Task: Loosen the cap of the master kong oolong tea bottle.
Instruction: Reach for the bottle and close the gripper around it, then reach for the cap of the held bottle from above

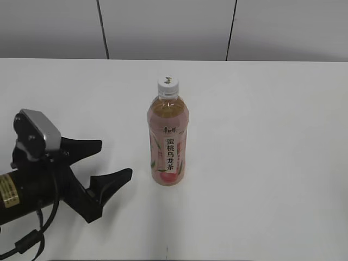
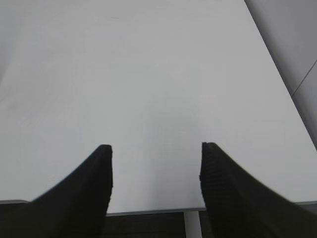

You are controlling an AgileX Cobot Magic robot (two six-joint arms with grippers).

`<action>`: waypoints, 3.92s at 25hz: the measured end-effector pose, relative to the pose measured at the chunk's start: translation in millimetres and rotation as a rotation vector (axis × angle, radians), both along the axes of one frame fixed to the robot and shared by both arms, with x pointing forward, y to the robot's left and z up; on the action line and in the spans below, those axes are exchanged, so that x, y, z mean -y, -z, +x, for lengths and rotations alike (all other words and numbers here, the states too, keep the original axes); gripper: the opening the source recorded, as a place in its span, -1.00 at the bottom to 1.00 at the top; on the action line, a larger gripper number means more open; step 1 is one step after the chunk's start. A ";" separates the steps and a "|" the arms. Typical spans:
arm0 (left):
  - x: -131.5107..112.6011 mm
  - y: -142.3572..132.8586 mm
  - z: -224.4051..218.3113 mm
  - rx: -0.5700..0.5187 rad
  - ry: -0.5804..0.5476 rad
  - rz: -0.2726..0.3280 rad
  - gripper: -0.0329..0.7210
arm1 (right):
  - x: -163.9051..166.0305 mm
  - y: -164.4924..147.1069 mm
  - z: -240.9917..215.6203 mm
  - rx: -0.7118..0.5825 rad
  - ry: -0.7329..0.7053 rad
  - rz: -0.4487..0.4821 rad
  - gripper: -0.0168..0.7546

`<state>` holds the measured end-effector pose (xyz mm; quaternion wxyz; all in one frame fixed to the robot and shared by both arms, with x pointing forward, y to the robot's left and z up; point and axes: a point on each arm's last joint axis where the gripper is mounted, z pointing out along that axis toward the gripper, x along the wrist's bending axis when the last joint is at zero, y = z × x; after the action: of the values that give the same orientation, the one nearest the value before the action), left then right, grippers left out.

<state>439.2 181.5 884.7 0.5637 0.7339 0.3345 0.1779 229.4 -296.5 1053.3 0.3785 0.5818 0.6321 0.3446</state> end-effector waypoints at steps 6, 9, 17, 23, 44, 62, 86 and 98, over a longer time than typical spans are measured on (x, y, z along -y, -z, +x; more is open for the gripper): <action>10.5 8.1 8.5 -0.002 0.089 0.003 0.64 | 0.0 0.0 0.0 0.000 0.000 0.000 0.16; 11.9 7.1 9.9 0.007 0.099 0.000 0.64 | 0.0 0.0 0.0 0.000 0.000 0.000 0.16; 32.0 -1.8 18.6 0.078 0.184 -0.023 0.64 | 0.0 -0.2 0.1 0.002 0.000 0.000 0.16; 36.8 -9.0 32.0 0.121 0.154 -0.043 0.64 | 0.0 -0.5 0.3 0.006 0.000 0.000 0.16; 55.3 -11.2 54.6 0.147 0.246 -0.089 0.65 | 0.0 -0.6 0.3 0.007 0.000 0.000 0.16; 61.7 -10.0 64.9 0.163 0.263 -0.095 0.49 | 0.0 -0.6 0.3 0.007 0.000 0.000 0.16; 61.8 -34.1 57.7 0.162 0.325 -0.021 0.21 | -18.1 -21.5 47.0 -0.228 -0.182 0.125 0.16; 61.8 -34.0 52.6 0.156 0.386 0.055 0.21 | -41.6 -54.4 121.5 -0.433 -0.425 0.330 0.08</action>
<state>491.8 119.7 918.7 0.5915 0.7833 0.1382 0.1321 350.9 -254.9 1107.6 0.0563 0.5501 0.7405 0.3818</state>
